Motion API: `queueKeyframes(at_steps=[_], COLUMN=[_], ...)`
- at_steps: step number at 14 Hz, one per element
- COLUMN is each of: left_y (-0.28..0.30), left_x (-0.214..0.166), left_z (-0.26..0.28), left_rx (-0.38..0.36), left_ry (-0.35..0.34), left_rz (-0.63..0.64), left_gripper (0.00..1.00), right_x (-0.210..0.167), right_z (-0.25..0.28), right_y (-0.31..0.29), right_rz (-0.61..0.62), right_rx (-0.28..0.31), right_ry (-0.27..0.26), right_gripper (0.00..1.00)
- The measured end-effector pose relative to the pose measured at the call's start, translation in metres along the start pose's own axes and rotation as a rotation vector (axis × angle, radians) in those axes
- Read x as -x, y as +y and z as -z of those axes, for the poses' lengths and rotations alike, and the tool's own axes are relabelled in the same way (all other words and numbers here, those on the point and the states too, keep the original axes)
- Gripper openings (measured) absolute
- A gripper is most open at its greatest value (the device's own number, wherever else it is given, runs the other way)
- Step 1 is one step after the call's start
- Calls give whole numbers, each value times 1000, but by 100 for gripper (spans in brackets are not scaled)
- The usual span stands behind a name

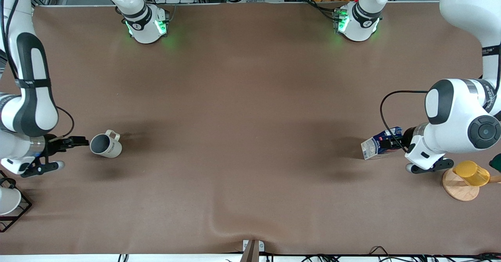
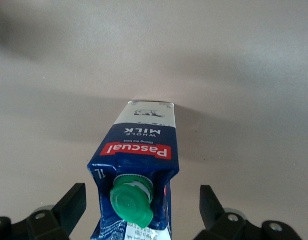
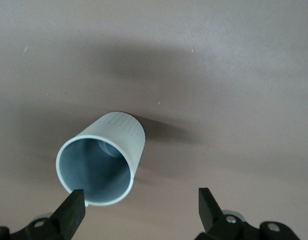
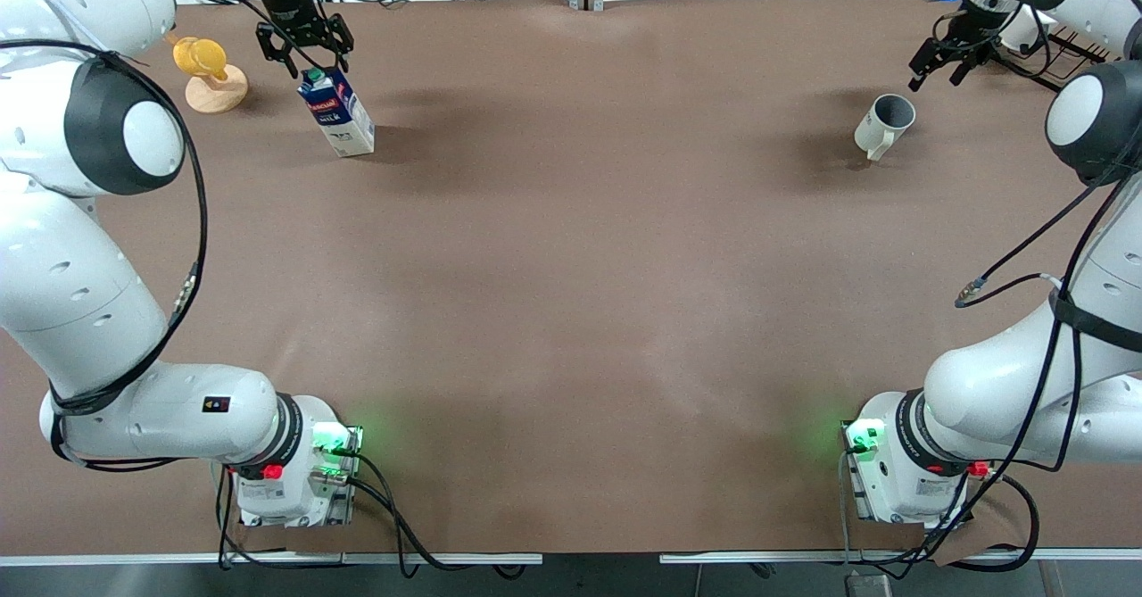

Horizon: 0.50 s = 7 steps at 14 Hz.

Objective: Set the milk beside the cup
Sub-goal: 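Grasp the milk carton with the left gripper while the right gripper grasps the mug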

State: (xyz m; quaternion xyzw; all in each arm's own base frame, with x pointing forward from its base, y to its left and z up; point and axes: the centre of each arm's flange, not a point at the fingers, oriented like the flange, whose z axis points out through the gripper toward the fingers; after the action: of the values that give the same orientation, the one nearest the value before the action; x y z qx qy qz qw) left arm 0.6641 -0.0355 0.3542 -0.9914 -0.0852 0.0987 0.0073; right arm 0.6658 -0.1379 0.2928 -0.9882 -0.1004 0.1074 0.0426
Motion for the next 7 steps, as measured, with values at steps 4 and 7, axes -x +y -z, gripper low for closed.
queueKeyframes(at_steps=[4,7], left_y=[0,0], left_x=[2,2], left_z=[-8,-12], left_rx=[-4,-4], left_ry=[-15,-19], left_rz=[1,1], left_gripper=[100,96], right_x=[-6,-6], right_z=[-35,-49], right_y=[-2,-4], right_rz=[-19,-36], right_rx=[-3,-43], right_ry=[-3,-6], right_gripper=[97,81])
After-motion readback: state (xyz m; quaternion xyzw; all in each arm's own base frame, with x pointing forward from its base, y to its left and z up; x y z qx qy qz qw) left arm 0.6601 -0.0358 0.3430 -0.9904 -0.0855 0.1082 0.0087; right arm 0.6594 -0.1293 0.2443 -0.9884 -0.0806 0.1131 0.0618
